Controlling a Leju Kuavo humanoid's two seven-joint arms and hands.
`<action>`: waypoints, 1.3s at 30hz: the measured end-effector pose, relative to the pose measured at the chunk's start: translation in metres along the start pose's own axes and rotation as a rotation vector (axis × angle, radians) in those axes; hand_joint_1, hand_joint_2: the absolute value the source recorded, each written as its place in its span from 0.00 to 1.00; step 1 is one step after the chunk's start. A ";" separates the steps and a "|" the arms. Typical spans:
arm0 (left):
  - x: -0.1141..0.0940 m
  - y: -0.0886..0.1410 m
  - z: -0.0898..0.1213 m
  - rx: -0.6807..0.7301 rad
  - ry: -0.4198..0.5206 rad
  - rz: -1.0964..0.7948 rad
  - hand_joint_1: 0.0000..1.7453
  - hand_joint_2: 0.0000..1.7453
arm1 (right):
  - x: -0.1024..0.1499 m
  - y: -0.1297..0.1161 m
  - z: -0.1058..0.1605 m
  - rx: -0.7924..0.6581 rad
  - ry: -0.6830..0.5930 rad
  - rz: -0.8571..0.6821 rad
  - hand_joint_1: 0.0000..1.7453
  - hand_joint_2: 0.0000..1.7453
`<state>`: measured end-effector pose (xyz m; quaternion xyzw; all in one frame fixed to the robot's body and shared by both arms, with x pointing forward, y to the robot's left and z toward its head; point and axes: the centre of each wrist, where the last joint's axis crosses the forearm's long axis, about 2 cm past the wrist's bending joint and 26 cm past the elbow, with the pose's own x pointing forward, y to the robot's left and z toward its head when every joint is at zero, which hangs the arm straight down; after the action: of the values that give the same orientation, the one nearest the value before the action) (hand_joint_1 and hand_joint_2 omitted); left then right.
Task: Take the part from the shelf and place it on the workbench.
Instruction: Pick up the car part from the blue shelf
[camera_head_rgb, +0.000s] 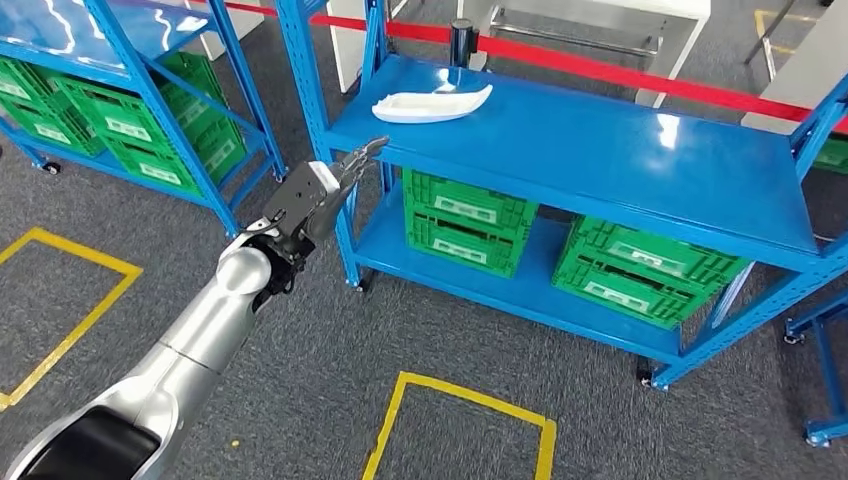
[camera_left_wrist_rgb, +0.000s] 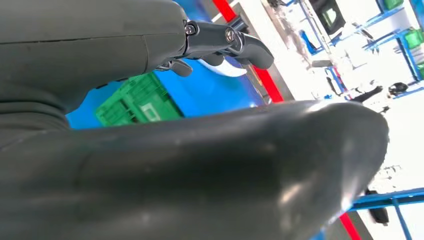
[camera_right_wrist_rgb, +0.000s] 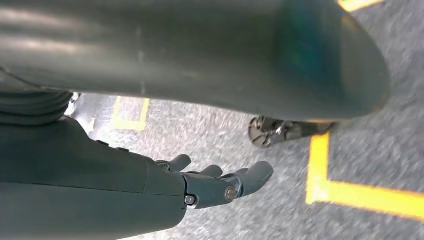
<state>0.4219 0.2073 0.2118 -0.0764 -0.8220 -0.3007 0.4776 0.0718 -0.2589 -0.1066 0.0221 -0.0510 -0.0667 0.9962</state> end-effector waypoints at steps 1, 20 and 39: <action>0.001 -0.002 0.000 -0.006 -0.001 0.001 0.00 0.00 | 0.000 0.000 0.000 0.001 -0.001 0.000 0.00 0.00; 0.007 -0.024 0.001 -0.081 0.019 -0.005 0.00 0.00 | -0.005 -0.001 0.000 0.013 -0.009 0.005 0.00 0.00; 0.004 -0.026 0.005 -0.073 0.029 0.000 0.00 0.00 | -0.002 -0.003 0.000 0.013 -0.011 0.003 0.00 0.00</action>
<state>0.4053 0.1882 0.2028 -0.0893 -0.8036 -0.3315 0.4862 0.0690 -0.2617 -0.1073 0.0280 -0.0571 -0.0649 0.9959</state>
